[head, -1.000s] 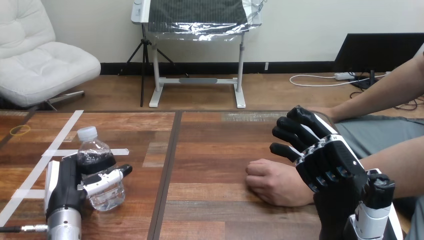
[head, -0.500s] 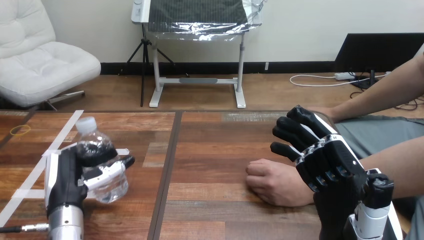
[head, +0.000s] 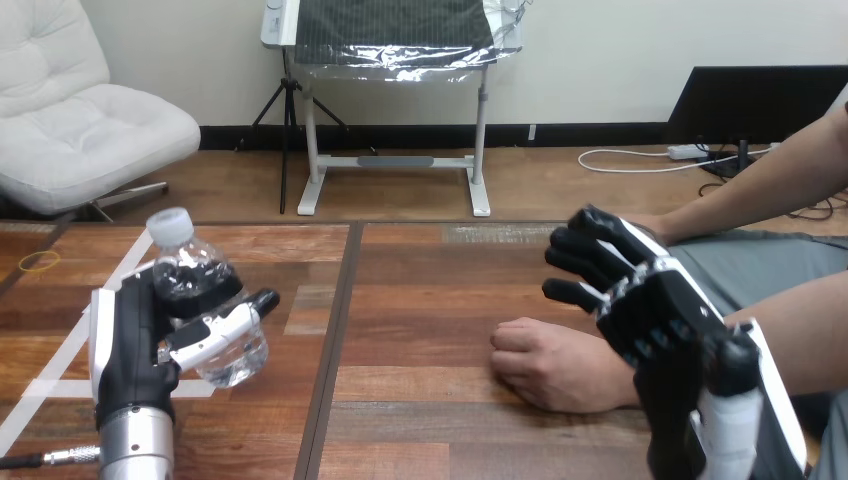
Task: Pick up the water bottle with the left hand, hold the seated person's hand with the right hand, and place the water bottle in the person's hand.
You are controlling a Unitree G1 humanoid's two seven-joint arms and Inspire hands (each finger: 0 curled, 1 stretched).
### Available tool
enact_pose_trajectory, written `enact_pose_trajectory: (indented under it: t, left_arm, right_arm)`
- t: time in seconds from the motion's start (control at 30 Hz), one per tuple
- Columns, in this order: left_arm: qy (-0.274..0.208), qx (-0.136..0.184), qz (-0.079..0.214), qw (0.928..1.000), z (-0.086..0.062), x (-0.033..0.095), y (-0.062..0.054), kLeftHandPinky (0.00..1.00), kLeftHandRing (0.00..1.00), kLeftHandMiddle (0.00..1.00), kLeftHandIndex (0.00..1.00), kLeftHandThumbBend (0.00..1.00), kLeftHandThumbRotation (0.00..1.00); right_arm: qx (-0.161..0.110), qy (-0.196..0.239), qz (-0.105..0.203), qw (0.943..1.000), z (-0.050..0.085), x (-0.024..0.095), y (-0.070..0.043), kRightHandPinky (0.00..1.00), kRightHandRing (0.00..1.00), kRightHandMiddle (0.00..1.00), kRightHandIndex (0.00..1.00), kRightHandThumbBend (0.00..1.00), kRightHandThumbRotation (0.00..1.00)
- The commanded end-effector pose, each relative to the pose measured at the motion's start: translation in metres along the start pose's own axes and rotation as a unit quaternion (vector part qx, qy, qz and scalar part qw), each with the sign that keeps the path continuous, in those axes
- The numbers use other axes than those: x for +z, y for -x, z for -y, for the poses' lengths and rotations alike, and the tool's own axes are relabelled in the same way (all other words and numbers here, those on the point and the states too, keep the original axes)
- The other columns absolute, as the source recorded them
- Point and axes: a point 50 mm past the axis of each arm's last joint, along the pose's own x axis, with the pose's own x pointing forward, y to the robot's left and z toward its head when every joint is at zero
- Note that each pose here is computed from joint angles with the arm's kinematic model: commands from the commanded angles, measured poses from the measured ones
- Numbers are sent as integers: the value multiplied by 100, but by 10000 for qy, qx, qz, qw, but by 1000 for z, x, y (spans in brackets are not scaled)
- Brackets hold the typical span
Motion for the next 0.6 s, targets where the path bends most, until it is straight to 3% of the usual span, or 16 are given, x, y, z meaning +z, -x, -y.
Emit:
enact_pose_trajectory:
  t: [0.0,0.57]
  left_arm:
    - [349,34,1191,9923,2,46,-6,26,32,37,40,63,0]
    - [804,-160,1792,9804,8,74,16,25,31,36,38,60,0]
  right_arm:
    - [272,541,393,9974,15,7,-25,74,81,81,82,69,98]
    - [490,1738,417,9827,53,15,-59,68,79,79,79,80,89]
